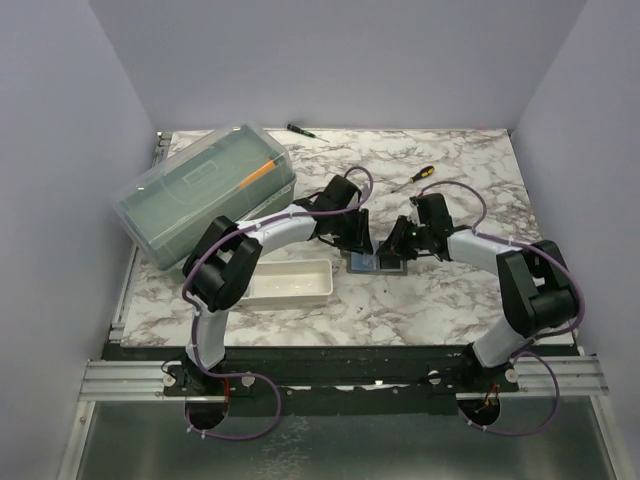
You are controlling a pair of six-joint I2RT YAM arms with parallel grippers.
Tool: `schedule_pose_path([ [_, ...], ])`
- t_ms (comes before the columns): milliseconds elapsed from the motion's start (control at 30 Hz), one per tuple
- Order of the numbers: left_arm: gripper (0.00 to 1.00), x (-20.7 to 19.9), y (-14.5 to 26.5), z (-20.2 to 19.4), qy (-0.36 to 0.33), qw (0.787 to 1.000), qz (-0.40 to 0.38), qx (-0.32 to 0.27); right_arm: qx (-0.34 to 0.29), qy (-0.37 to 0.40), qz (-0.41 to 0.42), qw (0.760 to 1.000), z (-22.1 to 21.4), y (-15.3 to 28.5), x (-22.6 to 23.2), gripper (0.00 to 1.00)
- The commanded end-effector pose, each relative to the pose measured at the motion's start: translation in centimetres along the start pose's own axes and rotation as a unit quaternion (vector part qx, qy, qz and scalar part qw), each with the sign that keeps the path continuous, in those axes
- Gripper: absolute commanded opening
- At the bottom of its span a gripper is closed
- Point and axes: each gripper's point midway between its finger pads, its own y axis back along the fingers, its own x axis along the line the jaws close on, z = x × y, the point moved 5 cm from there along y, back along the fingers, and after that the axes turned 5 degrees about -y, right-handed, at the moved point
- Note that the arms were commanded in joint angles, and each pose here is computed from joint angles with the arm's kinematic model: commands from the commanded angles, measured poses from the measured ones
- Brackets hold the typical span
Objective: Put the credit cards into the card holder
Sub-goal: Turn over the card holder at the center of the board.
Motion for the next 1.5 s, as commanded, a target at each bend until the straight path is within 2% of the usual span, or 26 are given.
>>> schedule_pose_path([
  [0,0.35,-2.6,0.7,1.0,-0.016,0.999,-0.034,-0.015,-0.032,0.014,-0.057,0.998,1.1,2.0,0.1,0.2],
  [100,0.36,-2.8,0.4,0.9,-0.016,0.999,-0.034,-0.014,-0.053,0.026,-0.074,0.996,1.6,3.6,0.4,0.26],
  [333,0.38,-3.7,-0.5,1.2,-0.021,0.999,-0.044,-0.009,-0.077,0.037,-0.088,0.992,2.0,6.0,0.8,0.3],
  [767,0.52,-3.6,-3.1,0.8,-0.022,0.999,-0.048,0.013,-0.091,0.035,-0.091,0.991,2.2,7.5,0.5,0.35],
  [1000,0.53,-2.9,-3.3,0.6,-0.026,0.999,-0.034,0.014,-0.078,0.044,-0.065,0.994,1.9,6.6,0.6,0.42],
  [1133,0.53,-2.7,-2.5,0.5,-0.033,0.999,-0.02,0.008,-0.055,0.036,-0.037,0.997,1.5,5.3,0.8,0.43],
  [1233,0.53,-2.0,-1.4,0.3,-0.041,0.999,0.006,0.004,-0.061,0.036,-0.03,0.997,1.6,5.3,0.9,0.47],
  [1467,0.57,0.2,4.1,0.5,-0.045,0.997,0.064,-0.017,-0.059,0.062,-0.056,0.995,1.5,6.1,0.4,0.52],
])
